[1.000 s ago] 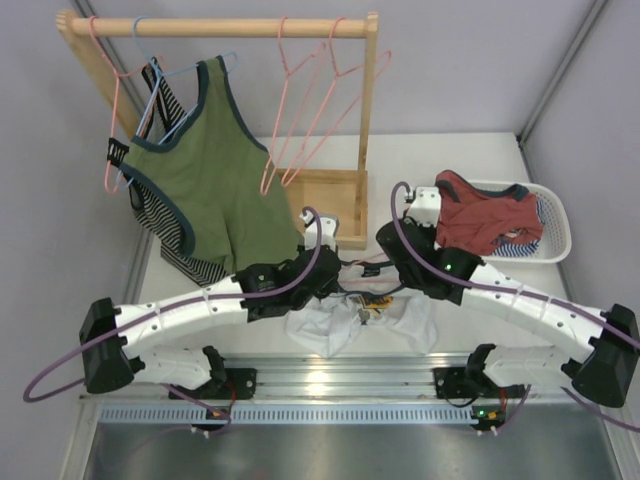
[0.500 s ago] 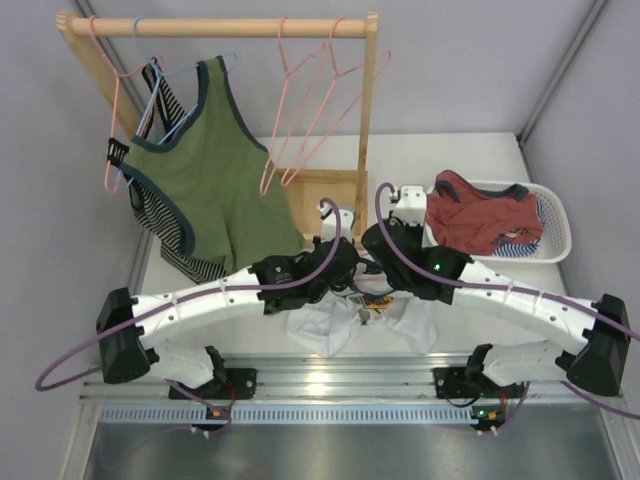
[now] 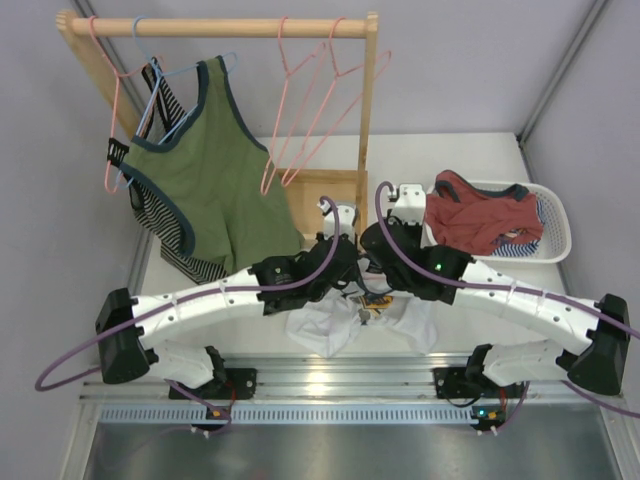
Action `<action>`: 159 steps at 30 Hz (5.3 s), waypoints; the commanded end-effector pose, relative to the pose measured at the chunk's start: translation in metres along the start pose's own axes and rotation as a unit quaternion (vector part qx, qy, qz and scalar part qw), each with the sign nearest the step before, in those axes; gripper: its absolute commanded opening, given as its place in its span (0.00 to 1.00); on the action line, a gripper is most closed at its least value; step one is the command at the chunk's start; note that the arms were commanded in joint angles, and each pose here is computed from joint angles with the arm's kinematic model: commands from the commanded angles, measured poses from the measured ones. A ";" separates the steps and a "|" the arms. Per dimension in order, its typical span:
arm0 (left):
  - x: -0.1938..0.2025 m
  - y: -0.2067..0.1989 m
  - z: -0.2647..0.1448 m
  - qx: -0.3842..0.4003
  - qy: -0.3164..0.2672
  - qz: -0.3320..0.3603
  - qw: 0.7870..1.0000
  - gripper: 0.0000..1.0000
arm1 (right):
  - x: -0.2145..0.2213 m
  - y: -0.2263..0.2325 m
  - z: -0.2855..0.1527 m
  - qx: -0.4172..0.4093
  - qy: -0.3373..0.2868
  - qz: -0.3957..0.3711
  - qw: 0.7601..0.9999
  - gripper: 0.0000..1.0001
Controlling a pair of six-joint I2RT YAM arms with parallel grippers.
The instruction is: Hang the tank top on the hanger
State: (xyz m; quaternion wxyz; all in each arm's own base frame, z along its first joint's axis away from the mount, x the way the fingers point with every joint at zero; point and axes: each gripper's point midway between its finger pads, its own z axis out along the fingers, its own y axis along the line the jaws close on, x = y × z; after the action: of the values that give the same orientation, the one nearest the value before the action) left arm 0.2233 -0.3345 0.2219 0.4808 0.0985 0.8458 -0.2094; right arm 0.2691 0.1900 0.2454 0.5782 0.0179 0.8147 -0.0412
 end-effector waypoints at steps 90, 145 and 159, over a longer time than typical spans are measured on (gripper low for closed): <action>0.011 -0.007 0.005 0.271 -0.004 0.175 0.947 0.37 | -0.039 0.016 -0.026 -0.067 -0.019 0.001 0.998 0.00; 0.054 0.120 -0.047 0.080 -0.195 -0.124 0.970 0.00 | -0.089 -0.024 -0.059 -0.083 -0.066 0.048 0.993 0.92; -0.004 0.180 -0.109 -0.062 -0.252 -0.156 0.953 0.00 | -0.087 -0.024 -0.061 -0.090 -0.061 0.054 0.993 0.91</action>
State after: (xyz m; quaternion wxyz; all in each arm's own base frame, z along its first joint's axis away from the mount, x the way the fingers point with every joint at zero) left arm 0.2057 -0.1512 0.1915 0.6232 -0.0724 0.7306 -0.2692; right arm 0.2443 0.1765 0.3335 0.6201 -0.0021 0.7832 0.0461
